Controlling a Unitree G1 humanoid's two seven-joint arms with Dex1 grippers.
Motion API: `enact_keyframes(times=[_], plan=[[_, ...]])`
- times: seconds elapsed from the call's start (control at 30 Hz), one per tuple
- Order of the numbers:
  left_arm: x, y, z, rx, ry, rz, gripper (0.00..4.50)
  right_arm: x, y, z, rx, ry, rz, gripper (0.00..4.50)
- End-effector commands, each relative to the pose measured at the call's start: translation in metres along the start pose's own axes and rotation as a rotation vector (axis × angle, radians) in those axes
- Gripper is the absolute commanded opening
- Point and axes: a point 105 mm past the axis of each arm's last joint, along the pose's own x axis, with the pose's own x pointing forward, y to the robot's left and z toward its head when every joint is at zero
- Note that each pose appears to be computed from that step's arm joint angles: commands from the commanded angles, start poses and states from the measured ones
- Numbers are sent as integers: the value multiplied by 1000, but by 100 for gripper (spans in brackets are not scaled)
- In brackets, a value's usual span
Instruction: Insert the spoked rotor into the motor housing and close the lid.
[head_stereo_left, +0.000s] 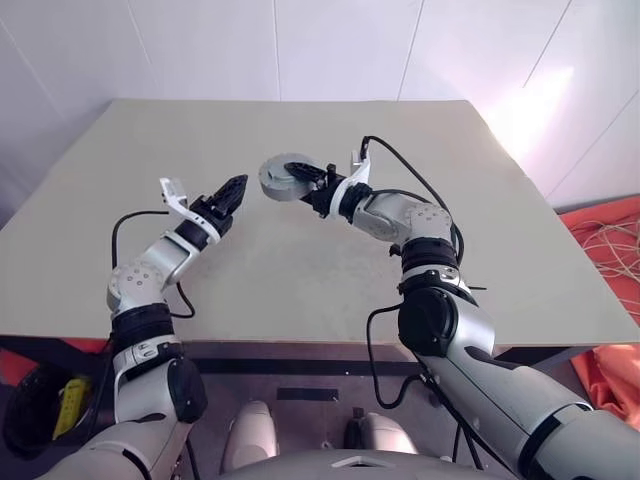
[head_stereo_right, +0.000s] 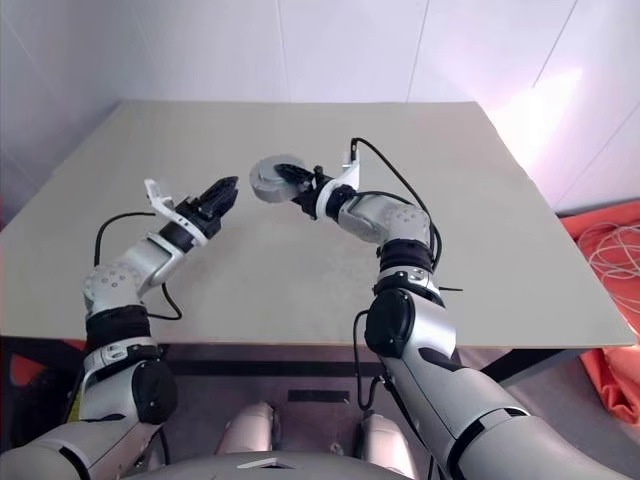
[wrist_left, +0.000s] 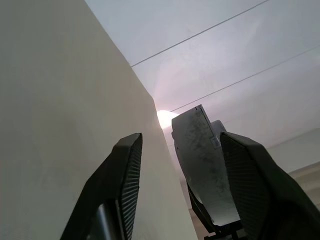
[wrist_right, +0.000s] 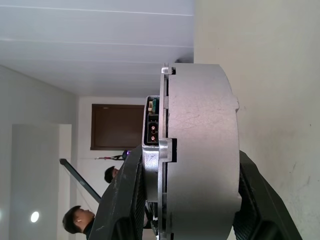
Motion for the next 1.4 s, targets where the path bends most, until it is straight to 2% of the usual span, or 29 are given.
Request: enact_keyframes(times=[0.03, 0.27, 0.57, 1.13, 1.23, 1.33, 1.4], plan=[[-2, -14, 5, -80, 14, -70, 379, -2, 26, 8, -43, -26, 83, 209], [3, -28, -2, -264, 70, -184, 379, -2, 38, -11, -68, 79, 141, 209], [15, -33, -9, -327, 97, -214, 379, -6, 31, -37, -104, 192, 139, 209], [12, -31, -22, -322, 137, -192, 379, -3, 27, -31, -108, 154, 106, 209], [11, -28, -22, -320, 128, -176, 320, -3, 26, -30, -110, 148, 102, 209], [11, -26, -21, -319, 118, -169, 225, -3, 26, -28, -112, 141, 99, 209], [11, -26, -20, -319, 115, -168, 220, -3, 26, -27, -113, 139, 98, 209]])
